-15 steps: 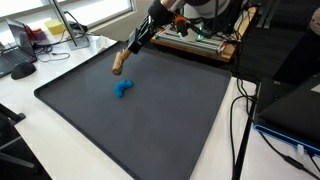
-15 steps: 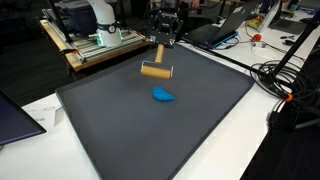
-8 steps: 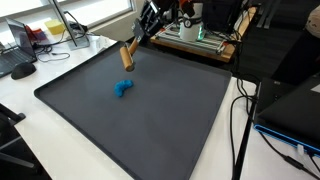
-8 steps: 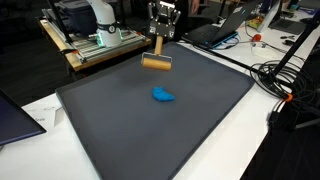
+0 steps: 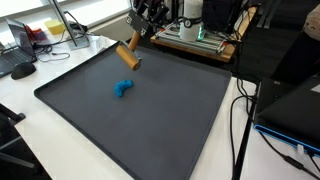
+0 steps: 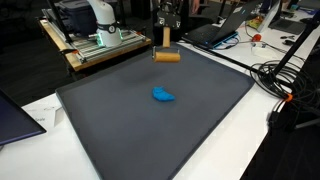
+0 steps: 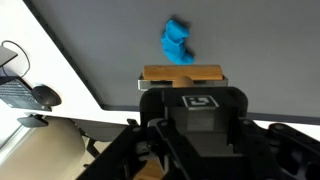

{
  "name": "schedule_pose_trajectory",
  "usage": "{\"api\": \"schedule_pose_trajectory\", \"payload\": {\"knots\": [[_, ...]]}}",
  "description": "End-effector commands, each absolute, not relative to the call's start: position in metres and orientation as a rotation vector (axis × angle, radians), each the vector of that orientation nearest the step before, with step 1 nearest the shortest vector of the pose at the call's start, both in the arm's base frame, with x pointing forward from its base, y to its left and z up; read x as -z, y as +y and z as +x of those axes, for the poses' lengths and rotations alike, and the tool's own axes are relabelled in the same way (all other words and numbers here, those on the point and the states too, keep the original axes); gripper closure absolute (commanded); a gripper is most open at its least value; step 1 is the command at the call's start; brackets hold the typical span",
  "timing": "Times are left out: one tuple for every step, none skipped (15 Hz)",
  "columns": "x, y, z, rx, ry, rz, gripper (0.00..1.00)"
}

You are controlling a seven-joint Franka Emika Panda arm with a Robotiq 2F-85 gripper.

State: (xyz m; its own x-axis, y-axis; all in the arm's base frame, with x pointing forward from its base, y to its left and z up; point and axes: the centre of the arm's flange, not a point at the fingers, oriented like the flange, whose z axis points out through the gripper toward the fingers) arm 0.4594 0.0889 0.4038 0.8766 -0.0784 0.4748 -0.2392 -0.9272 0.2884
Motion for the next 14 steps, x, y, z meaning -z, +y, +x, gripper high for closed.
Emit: {"api": "schedule_pose_trajectory", "payload": {"knots": [[-0.4049, 0.0866, 0.4615, -0.662, -0.228, 2.711, 0.53], [-0.4042, 0.0856, 0.4625, -0.658, -0.224, 2.715, 0.53], [-0.4026, 0.0858, 0.4628, -0.653, -0.222, 2.719, 0.53], [-0.4013, 0.0866, 0.4628, -0.649, -0.219, 2.723, 0.53], [-0.4006, 0.0872, 0.4628, -0.647, -0.217, 2.725, 0.53], [-0.4003, 0.0877, 0.4628, -0.646, -0.216, 2.727, 0.53], [-0.4004, 0.0879, 0.4627, -0.647, -0.215, 2.727, 0.53], [-0.4004, 0.0882, 0.4627, -0.647, -0.215, 2.728, 0.53], [-0.4005, 0.0884, 0.4626, -0.647, -0.214, 2.728, 0.53], [-0.4005, 0.0885, 0.4626, -0.647, -0.214, 2.728, 0.53], [-0.4005, 0.0885, 0.4626, -0.647, -0.214, 2.728, 0.53], [-0.4005, 0.0885, 0.4626, -0.647, -0.214, 2.728, 0.53], [-0.4005, 0.0885, 0.4626, -0.647, -0.214, 2.728, 0.53], [-0.4005, 0.0886, 0.4626, -0.647, -0.214, 2.728, 0.53]]}}
